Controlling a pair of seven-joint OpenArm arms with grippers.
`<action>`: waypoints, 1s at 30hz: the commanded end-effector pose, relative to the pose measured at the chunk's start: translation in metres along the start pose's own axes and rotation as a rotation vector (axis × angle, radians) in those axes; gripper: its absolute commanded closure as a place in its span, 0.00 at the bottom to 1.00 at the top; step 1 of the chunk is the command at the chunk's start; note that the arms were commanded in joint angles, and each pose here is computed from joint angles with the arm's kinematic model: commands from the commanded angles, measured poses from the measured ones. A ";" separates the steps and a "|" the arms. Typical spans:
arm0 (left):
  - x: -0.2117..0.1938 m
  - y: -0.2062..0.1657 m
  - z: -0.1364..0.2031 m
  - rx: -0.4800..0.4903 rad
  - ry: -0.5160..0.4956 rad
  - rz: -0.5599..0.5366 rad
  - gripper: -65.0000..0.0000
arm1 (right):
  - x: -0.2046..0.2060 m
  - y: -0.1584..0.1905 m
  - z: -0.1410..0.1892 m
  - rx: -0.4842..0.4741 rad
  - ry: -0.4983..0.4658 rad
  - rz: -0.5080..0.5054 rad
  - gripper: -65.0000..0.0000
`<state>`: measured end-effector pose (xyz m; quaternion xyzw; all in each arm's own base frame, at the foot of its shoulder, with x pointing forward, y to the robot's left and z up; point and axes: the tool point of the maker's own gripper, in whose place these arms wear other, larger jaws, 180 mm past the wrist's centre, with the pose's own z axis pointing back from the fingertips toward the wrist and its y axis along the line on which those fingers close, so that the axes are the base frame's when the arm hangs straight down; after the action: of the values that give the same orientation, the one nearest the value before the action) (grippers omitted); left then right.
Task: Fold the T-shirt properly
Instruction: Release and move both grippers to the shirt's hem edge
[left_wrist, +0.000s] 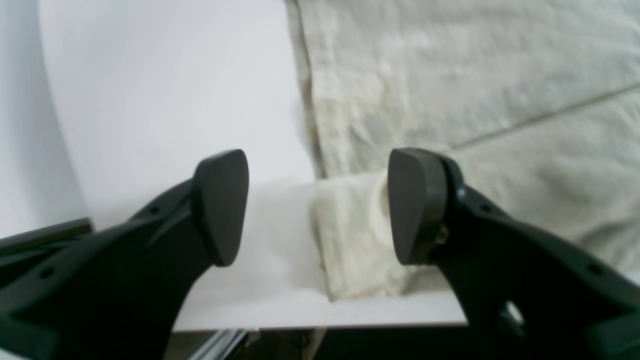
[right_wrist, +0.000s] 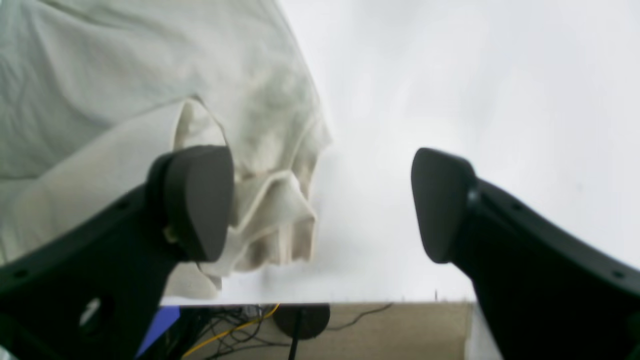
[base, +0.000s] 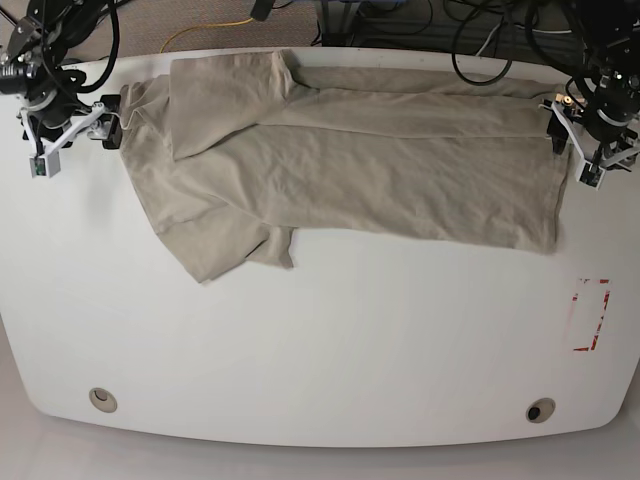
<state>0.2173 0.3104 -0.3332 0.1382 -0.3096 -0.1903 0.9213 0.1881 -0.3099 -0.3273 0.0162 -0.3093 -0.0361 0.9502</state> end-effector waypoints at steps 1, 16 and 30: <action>0.029 0.018 0.004 0.048 -0.080 -0.006 0.37 | 0.038 0.006 -0.006 0.028 -0.073 0.056 0.19; 0.085 0.079 -0.024 0.176 -0.141 0.078 0.37 | 0.112 0.033 -0.086 0.245 -0.107 0.017 0.19; 0.089 0.080 -0.066 0.080 -0.125 0.195 0.37 | 0.136 0.048 -0.150 0.340 -0.121 -0.029 0.19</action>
<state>0.3324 0.3472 -0.3229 0.1300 -0.3596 -0.0988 0.9187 0.3681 -0.2636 -0.3821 0.1782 -0.3327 0.0027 0.9260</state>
